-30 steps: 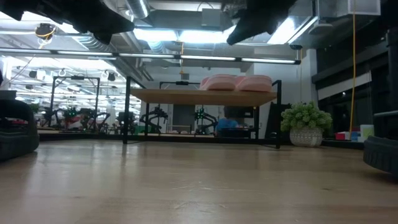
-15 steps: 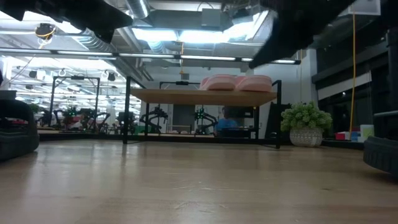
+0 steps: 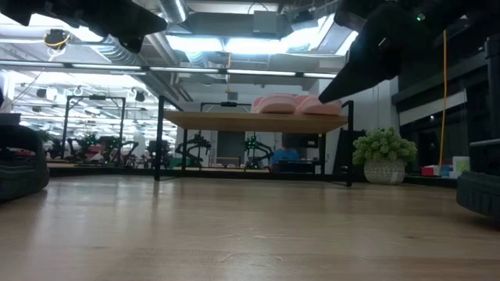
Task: Pick and place slides into the shelf
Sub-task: Put the right black slide on the shelf
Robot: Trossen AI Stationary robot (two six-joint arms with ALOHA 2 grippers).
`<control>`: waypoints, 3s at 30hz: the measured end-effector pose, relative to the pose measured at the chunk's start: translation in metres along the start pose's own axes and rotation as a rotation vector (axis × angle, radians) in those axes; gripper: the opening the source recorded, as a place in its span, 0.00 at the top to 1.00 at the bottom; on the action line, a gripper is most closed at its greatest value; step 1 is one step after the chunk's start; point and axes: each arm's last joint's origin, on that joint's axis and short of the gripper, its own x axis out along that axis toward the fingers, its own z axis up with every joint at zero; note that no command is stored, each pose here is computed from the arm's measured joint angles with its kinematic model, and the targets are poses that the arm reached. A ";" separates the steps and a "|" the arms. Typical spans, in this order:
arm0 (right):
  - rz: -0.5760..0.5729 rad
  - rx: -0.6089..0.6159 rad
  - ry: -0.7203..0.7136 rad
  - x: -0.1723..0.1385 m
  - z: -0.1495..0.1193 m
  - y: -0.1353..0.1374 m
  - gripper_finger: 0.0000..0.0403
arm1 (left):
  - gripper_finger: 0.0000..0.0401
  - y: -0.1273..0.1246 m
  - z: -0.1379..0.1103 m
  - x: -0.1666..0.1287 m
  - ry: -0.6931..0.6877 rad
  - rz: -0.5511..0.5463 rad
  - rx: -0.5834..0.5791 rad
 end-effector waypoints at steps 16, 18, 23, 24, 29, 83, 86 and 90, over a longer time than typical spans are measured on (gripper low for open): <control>0.000 -0.107 -0.002 0.000 0.000 0.000 0.94 | 1.00 0.000 -0.001 0.000 0.009 0.000 0.003; 0.000 -0.104 -0.002 0.000 0.000 0.000 0.94 | 1.00 0.000 -0.001 0.000 0.009 0.000 0.003; 0.000 -0.106 -0.002 0.000 0.001 0.000 0.94 | 1.00 0.000 -0.001 0.000 0.009 0.000 0.004; 0.000 -0.106 -0.002 0.000 0.001 0.000 0.94 | 1.00 0.000 -0.001 0.000 0.009 0.000 0.004; -0.003 -0.136 -0.020 0.001 0.003 -0.002 0.94 | 1.00 0.000 -0.001 0.000 0.009 0.000 0.004; -0.210 0.676 0.701 -0.088 0.122 0.090 0.99 | 1.00 0.000 -0.006 0.000 0.065 -0.002 0.097; -0.202 0.739 0.767 -0.084 0.120 0.102 0.99 | 1.00 0.000 -0.006 0.000 0.065 -0.002 0.098; -0.219 0.803 0.908 -0.076 0.110 0.114 1.00 | 1.00 0.000 -0.006 0.000 0.066 -0.002 0.104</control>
